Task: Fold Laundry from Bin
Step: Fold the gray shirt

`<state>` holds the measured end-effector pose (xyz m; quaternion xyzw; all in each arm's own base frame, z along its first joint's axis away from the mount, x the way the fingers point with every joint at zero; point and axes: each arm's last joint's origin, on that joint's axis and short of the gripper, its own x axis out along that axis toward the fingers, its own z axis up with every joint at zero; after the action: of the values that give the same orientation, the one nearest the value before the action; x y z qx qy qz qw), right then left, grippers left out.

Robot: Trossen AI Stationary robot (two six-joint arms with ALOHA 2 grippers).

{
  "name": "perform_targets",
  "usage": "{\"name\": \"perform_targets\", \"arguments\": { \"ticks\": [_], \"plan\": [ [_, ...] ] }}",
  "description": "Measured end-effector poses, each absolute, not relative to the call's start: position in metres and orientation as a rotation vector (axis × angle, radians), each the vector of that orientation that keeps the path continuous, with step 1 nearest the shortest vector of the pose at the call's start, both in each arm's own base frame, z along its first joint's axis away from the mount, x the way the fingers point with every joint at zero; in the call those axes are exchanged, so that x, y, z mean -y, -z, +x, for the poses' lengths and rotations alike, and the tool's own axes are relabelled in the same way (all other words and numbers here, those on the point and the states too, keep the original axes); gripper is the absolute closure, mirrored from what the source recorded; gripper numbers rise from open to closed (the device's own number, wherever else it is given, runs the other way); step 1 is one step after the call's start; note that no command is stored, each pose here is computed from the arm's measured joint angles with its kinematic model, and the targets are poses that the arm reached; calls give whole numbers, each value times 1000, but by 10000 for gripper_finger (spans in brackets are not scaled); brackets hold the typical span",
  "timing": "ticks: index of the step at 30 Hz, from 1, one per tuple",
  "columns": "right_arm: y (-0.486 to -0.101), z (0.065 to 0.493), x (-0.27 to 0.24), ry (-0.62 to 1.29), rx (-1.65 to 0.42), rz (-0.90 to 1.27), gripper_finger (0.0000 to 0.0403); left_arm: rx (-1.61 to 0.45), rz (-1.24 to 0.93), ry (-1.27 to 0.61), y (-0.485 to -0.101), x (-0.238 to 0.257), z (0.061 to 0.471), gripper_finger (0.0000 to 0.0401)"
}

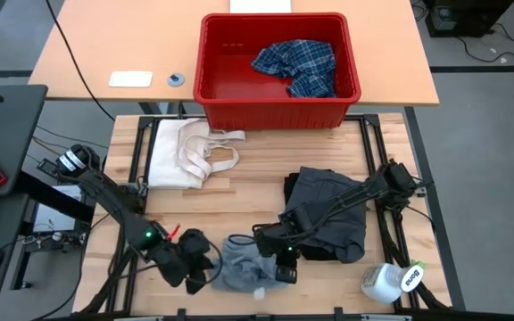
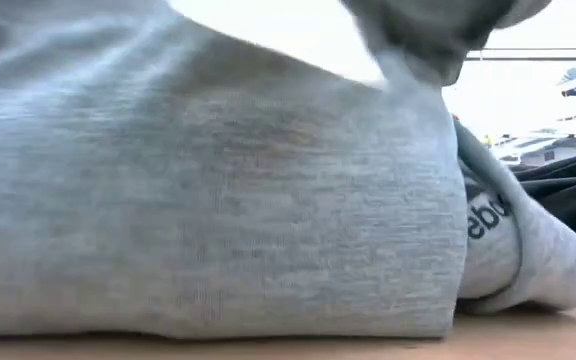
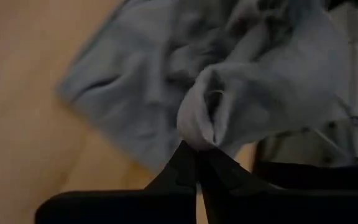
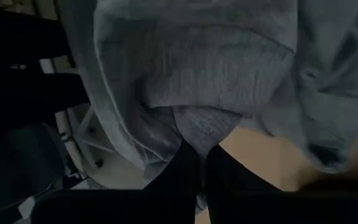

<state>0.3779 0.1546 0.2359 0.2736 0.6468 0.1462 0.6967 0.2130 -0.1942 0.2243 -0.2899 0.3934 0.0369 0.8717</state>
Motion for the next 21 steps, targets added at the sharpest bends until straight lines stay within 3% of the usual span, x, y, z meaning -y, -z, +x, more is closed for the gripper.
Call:
{"name": "perform_targets", "arguments": {
  "ticks": [8, 21],
  "plan": [
    [-199, 372, -134, -273, -1518, 677, 384, -889, -625, -263, -213, 171, 217, 394],
    [-178, 372, -99, -166, -1521, 706, 368, -880, -677, -356, -174, 143, 216, 394]
  ]
}}
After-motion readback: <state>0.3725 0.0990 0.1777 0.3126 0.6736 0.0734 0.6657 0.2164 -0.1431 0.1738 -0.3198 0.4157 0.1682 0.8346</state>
